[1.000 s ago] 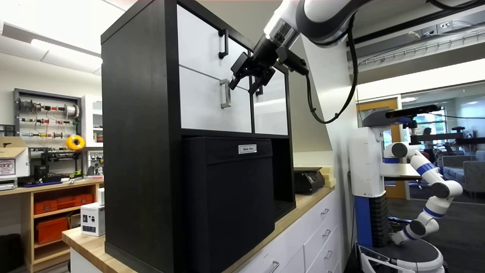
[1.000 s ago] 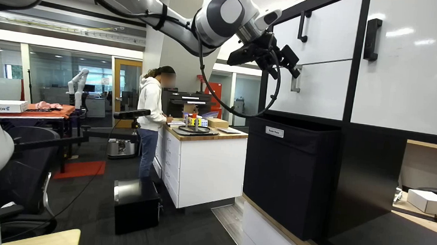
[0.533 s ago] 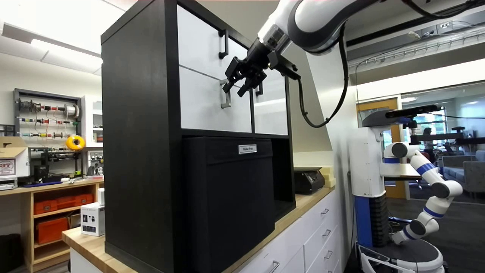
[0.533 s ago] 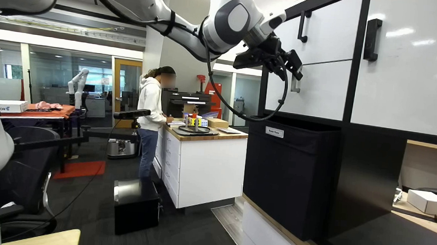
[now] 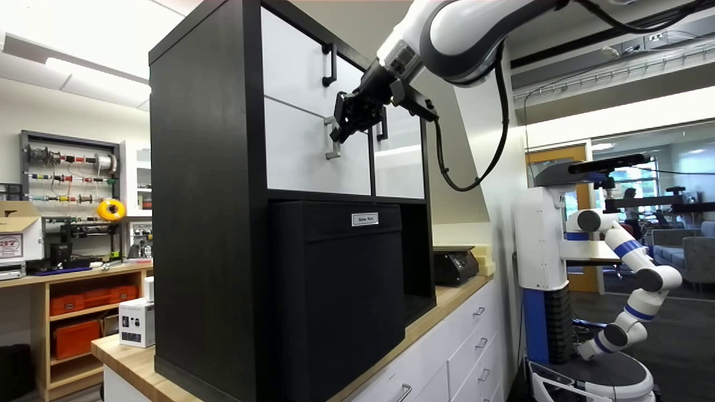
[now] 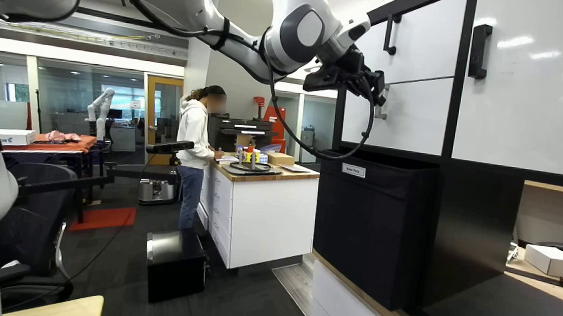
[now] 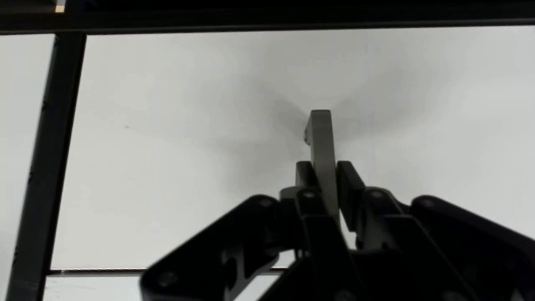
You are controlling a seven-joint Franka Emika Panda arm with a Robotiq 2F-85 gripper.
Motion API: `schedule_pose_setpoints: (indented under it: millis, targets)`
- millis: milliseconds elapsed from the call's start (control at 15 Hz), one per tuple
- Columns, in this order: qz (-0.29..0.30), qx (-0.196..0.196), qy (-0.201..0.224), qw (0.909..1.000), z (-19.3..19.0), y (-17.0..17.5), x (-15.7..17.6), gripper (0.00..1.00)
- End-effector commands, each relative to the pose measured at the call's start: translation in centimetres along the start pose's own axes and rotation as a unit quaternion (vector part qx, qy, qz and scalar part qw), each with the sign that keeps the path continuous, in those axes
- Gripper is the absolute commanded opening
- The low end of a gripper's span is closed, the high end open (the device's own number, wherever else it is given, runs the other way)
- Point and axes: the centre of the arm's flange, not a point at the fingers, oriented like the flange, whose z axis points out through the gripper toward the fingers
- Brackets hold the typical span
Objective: Open the top drawer of the cabinet.
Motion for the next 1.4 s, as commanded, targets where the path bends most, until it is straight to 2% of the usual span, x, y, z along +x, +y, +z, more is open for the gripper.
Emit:
schedule_pose_setpoints:
  millis: [0, 67, 667, 1333]
  targets:
    - [0.003, 0.003, 0.015, 0.9999, -0.2, 0.0, 0.6, 0.04]
    - [0.003, 0.003, 0.015, 0.9999, -0.2, 0.1, 0.6, 0.08]
    - [-0.008, -0.004, 0.008, 0.9999, -2.1, -0.1, -1.4, 0.08]
    - [-0.003, -0.041, -0.002, 0.9991, -7.4, 0.7, -7.2, 0.08]
